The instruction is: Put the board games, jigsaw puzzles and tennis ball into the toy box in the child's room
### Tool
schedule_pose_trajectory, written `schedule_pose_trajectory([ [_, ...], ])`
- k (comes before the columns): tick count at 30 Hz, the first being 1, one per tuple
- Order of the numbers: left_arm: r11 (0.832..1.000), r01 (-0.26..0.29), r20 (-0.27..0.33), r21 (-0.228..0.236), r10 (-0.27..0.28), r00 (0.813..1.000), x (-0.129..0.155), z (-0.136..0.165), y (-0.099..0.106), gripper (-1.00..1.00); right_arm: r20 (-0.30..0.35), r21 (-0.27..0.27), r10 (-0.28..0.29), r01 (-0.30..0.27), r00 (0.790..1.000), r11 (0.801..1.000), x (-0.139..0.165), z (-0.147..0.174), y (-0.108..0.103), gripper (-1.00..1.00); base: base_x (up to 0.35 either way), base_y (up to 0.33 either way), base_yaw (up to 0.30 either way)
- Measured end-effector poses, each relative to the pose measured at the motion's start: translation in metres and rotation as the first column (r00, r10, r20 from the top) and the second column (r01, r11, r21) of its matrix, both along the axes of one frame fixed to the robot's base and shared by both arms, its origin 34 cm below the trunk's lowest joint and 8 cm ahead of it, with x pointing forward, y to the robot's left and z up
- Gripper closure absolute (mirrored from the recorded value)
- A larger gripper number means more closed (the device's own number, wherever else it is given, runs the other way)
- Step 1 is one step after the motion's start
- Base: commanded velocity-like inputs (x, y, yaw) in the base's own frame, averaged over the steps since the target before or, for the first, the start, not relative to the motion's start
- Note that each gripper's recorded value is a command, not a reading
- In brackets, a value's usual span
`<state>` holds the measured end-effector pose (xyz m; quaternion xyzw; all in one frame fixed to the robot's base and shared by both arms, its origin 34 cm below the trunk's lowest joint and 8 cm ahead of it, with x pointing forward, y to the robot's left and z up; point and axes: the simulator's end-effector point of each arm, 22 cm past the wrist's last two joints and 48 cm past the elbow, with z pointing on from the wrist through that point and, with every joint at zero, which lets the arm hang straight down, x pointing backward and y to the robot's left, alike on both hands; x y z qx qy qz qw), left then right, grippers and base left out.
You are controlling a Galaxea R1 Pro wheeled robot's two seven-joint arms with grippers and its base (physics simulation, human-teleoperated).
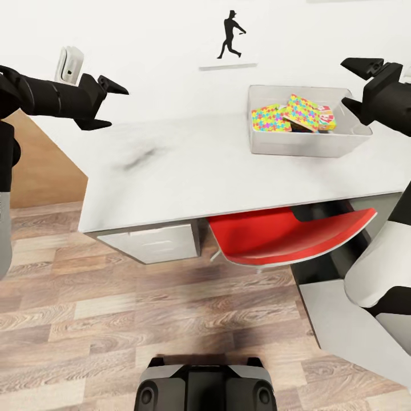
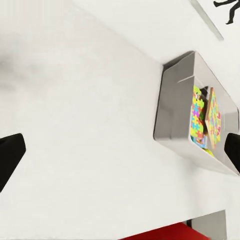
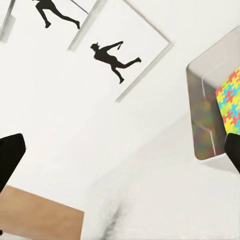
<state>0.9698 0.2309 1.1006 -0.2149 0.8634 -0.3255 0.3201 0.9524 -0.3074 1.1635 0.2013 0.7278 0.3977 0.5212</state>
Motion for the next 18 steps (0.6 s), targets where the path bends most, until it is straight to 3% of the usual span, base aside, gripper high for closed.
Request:
schedule_pose_trajectory([
  [18, 1.0, -0.017, 0.019, -0.003, 0.017, 1.0, -0.001, 0.007, 0.001, -1.0, -0.021, -0.021, -0.008, 0.007, 1.0, 1.0, -0.009, -0.008, -0.009, -1.0, -0.056, 0.052, -0.047],
])
